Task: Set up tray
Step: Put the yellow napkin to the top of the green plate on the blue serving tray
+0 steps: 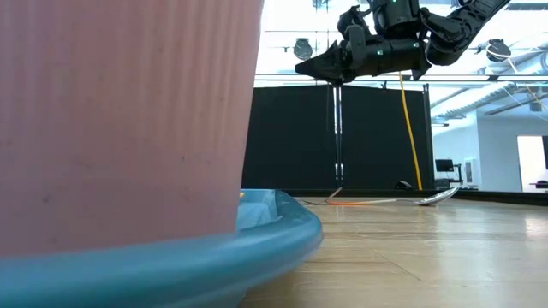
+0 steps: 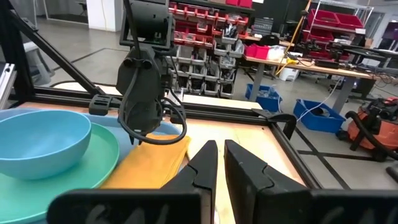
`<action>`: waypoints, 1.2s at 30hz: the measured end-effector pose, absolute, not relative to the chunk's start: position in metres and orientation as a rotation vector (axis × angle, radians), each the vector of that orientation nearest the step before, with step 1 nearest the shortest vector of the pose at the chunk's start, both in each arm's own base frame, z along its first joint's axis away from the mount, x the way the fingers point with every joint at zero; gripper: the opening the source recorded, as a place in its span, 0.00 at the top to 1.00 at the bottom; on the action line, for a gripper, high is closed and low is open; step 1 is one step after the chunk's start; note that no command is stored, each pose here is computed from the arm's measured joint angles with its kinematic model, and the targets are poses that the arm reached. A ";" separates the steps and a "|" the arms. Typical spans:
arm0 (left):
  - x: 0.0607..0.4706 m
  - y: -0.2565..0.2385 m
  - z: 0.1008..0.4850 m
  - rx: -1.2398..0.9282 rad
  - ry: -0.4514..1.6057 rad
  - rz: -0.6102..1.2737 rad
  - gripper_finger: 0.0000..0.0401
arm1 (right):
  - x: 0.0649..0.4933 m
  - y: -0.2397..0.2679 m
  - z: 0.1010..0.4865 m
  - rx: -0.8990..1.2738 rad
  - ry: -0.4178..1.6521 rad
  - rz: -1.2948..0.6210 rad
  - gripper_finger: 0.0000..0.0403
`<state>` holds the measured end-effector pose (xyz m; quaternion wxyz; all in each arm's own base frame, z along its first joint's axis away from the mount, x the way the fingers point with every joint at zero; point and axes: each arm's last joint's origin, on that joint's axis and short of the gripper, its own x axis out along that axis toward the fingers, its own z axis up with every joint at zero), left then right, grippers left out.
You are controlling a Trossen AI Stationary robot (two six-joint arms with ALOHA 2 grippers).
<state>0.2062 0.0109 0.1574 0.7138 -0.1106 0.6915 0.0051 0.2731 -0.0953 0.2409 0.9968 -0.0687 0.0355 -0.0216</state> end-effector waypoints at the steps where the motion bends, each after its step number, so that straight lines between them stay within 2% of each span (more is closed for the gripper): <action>1: 0.206 0.011 0.157 -0.245 1.531 0.011 0.84 | 0.273 -0.095 0.241 -0.138 0.071 -0.043 0.95; 7: 0.208 0.012 0.167 -0.222 1.558 0.035 0.83 | 0.273 -0.095 0.241 -0.116 0.071 -0.044 0.95; 11: 0.211 0.016 0.176 -0.104 1.565 0.196 0.83 | 0.274 -0.095 0.240 -0.081 0.069 -0.025 0.95; 20: 0.213 0.023 0.177 0.083 1.527 0.341 0.83 | 0.275 -0.092 0.240 -0.057 0.068 0.016 0.95; 29: 0.207 0.024 0.158 0.035 1.510 0.274 0.83 | 0.275 -0.092 0.240 -0.058 0.065 0.015 0.95; 36: 0.202 0.030 0.149 -0.034 1.512 0.300 0.83 | 0.275 -0.092 0.240 -0.059 0.065 0.014 0.95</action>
